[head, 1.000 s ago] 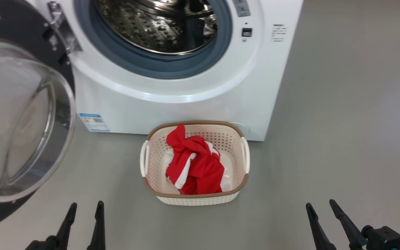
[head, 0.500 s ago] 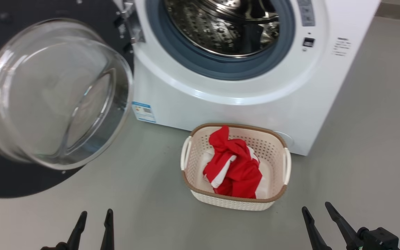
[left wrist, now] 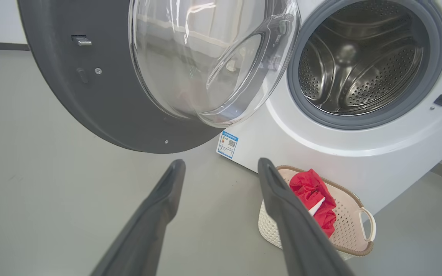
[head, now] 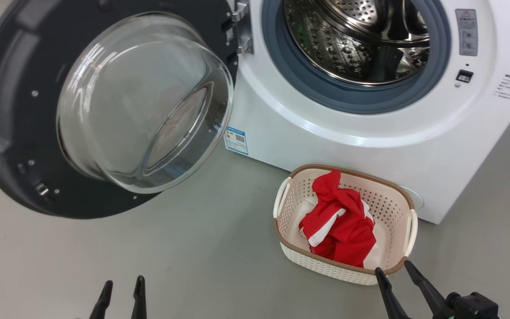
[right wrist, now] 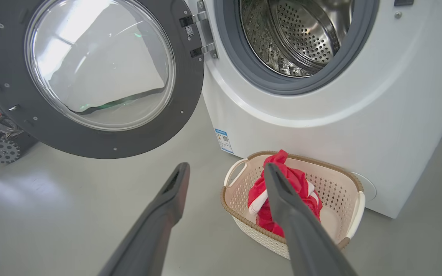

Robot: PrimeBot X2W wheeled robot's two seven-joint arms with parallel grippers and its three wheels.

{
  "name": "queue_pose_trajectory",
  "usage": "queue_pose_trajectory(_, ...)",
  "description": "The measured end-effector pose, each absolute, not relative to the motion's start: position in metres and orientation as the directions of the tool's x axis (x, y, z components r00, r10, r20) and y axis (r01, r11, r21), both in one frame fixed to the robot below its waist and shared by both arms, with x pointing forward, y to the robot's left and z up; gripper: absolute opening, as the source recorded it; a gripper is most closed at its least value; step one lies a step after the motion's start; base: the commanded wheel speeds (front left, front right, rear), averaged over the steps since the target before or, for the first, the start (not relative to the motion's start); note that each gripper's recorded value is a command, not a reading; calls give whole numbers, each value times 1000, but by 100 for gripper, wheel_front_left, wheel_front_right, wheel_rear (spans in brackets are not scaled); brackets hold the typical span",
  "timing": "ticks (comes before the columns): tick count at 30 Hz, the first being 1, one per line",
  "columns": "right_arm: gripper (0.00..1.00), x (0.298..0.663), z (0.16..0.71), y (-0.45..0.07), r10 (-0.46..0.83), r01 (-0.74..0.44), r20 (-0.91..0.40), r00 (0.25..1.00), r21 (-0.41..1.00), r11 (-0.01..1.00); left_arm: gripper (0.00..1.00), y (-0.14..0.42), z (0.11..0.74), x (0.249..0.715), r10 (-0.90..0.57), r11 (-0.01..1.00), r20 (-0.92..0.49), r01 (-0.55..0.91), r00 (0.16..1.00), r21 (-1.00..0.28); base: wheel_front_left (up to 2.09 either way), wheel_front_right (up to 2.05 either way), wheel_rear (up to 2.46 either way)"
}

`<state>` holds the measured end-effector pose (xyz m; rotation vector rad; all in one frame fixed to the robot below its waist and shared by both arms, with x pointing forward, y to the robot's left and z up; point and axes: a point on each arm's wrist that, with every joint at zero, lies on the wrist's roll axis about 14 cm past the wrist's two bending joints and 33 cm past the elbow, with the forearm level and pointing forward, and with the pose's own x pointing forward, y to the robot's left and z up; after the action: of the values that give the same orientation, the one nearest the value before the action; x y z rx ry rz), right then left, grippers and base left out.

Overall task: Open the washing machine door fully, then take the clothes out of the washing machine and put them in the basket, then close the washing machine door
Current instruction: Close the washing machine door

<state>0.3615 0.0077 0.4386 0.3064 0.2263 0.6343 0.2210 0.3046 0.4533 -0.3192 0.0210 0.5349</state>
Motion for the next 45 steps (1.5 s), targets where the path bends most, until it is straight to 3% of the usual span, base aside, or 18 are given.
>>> queue_pose_trajectory(15, 100, 361, 438, 17, 636, -568, -112, 764, 351, 744, 100, 310, 454, 215, 530, 785, -106, -535, 841, -313, 0, 0, 0)
queue_pose_trajectory(16, 100, 362, 438, 16, 633, -566, -112, 766, 351, 746, 49, 309, 454, 215, 528, 786, -105, -532, 842, -315, 0, 0, 0)
queue_pose_trajectory(17, 100, 362, 438, 15, 630, -563, -112, 769, 351, 749, 18, 308, 454, 216, 523, 787, -103, -526, 846, -322, 0, 0, 0)
queue_pose_trajectory(18, 100, 363, 438, 14, 625, -558, -111, 772, 351, 752, 0, 307, 455, 217, 518, 789, -101, -520, 849, -328, 0, 0, 0)
queue_pose_trajectory(22, 100, 366, 439, 9, 610, -544, -110, 785, 350, 763, 0, 304, 460, 223, 496, 802, -80, -492, 865, -338, 0, 0, 0)
queue_pose_trajectory(26, 100, 366, 439, 6, 595, -527, -111, 796, 359, 771, 0, 325, 494, 233, 522, 807, 33, -481, 852, -344, 0, 0, 0)
queue_pose_trajectory(31, 100, 366, 435, 0, 573, -500, -119, 811, 369, 784, 0, 363, 575, 245, 556, 827, 279, -485, 783, -286, 0, 0, 0)
queue_pose_trajectory(36, 100, 368, 432, -9, 547, -469, -128, 828, 376, 799, 0, 381, 648, 253, 497, 863, 480, -468, 723, -189, 0, 0, 0)
queue_pose_trajectory(45, 100, 370, 423, -21, 512, -426, -150, 846, 386, 818, 0, 427, 739, 255, 437, 859, 659, -501, 613, -104, 0, 0, 0)
